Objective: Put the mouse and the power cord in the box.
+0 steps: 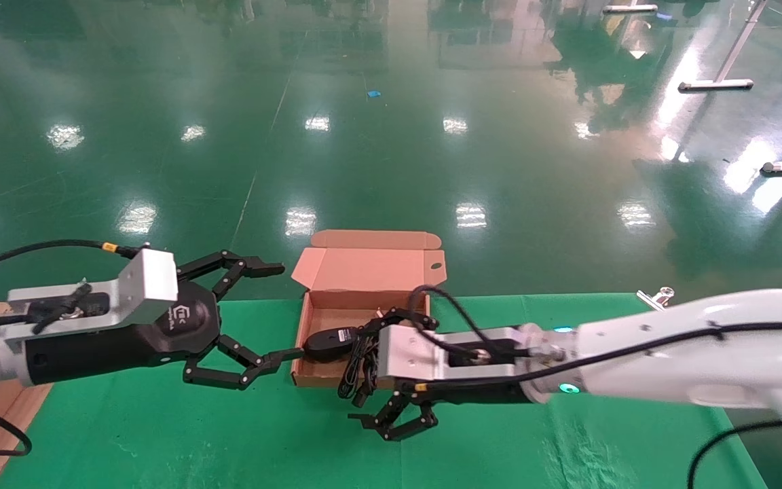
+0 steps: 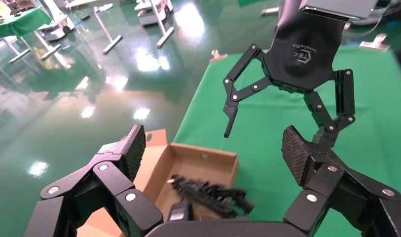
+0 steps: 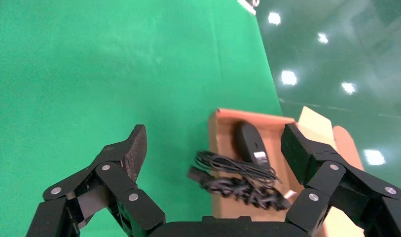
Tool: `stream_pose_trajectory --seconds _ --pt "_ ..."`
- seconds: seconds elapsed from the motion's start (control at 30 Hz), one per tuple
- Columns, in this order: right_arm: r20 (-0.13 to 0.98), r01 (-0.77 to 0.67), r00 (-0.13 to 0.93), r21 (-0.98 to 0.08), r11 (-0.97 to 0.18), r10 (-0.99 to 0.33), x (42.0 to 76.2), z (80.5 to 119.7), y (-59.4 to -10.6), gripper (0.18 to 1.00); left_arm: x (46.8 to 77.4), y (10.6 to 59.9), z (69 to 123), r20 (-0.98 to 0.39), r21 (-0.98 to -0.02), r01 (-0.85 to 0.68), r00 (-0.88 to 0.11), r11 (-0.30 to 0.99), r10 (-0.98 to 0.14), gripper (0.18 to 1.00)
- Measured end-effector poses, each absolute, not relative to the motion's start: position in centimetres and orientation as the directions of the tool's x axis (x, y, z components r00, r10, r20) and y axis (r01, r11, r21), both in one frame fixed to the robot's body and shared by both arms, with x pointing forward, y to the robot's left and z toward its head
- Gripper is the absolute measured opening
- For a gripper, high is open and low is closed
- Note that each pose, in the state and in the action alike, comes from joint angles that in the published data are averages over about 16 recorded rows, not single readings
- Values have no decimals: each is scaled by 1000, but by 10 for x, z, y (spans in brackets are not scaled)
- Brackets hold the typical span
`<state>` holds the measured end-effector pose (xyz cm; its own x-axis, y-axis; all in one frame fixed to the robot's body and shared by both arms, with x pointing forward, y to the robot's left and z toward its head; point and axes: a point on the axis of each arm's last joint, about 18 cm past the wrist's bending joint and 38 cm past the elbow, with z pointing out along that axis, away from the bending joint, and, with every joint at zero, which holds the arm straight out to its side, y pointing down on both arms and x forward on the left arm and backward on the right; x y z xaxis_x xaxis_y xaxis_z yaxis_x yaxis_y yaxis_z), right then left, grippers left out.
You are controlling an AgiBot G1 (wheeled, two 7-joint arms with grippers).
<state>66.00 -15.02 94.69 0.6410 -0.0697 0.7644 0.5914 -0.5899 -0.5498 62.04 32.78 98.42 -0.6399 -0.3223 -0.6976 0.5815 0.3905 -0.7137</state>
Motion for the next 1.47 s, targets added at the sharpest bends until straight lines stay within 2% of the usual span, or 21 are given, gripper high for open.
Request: stream_pose_trajectory --seconds 0.3,0.6,1.13,1.47 --pt "653 535 738 -719 -443 -169 625 952 -186 994 590 320 987 -636 -772 569 -702 283 -321 1001" --pt "560 491 800 -818 -301 -215 584 963 -225 1001 555 314 990 -579 -815 545 -761 197 -293 1001" --pt "482 465 854 -876 -131 -195 497 987 -290 1001 487 302 992 -496 -868 482 -846 117 -196 1001" --pt "482 470 860 -876 -107 -169 467 994 -306 1001 470 298 992 -483 -876 470 -860 114 -164 1001"
